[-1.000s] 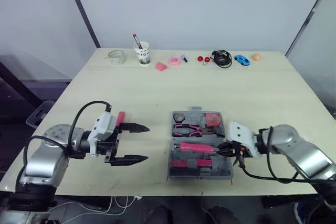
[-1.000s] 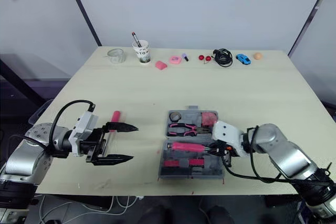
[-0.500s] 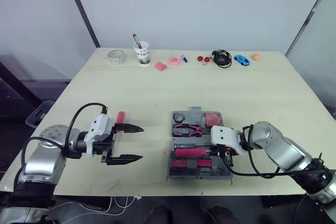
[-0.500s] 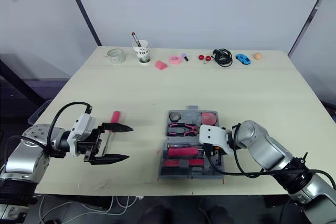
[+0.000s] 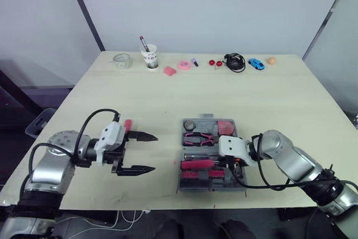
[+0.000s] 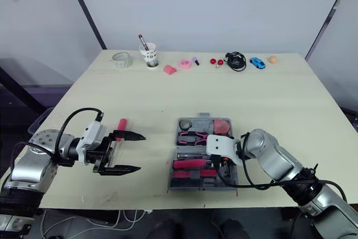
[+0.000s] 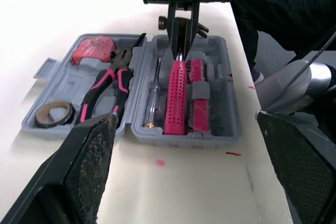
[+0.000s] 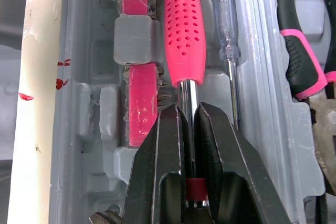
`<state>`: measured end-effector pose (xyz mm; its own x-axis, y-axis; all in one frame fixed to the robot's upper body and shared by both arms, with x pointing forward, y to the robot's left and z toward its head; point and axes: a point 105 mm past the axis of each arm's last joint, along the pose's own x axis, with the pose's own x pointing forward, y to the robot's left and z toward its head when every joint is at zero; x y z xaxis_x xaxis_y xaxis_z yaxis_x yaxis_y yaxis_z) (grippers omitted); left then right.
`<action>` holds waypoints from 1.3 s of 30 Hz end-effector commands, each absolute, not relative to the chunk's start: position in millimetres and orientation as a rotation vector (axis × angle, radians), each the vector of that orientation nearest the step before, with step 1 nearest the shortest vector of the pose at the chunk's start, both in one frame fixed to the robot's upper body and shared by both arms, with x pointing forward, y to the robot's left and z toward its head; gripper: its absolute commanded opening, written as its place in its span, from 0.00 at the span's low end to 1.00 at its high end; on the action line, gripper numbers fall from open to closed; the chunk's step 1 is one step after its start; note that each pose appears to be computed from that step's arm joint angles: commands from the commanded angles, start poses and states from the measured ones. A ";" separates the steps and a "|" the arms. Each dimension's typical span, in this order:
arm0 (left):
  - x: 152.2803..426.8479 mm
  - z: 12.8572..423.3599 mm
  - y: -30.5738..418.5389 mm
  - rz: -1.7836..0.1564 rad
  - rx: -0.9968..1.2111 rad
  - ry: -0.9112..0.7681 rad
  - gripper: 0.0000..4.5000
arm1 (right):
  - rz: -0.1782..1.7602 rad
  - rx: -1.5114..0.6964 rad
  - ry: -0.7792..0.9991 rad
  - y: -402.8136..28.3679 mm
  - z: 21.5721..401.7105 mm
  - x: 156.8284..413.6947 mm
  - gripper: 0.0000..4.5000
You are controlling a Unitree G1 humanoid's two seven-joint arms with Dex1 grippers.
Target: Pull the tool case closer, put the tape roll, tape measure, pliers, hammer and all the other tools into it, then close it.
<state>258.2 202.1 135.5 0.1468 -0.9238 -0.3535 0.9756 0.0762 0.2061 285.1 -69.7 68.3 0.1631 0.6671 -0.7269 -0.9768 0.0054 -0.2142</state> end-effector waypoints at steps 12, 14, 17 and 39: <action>257.3 143.9 190.7 -1.479 0.457 0.099 1.00 | 1.352 -0.786 0.371 -65.6 85.7 293.6 0.49; 257.9 145.1 189.1 -1.480 0.456 0.090 1.00 | 1.367 -0.726 0.337 -60.2 91.1 291.6 0.49; 258.0 145.4 187.2 -1.486 0.456 0.084 1.00 | 1.403 -0.630 0.263 -48.3 96.8 287.7 0.37; 253.6 138.9 192.7 -1.440 0.441 0.092 1.00 | 1.345 -0.570 0.280 -53.3 61.3 296.5 0.01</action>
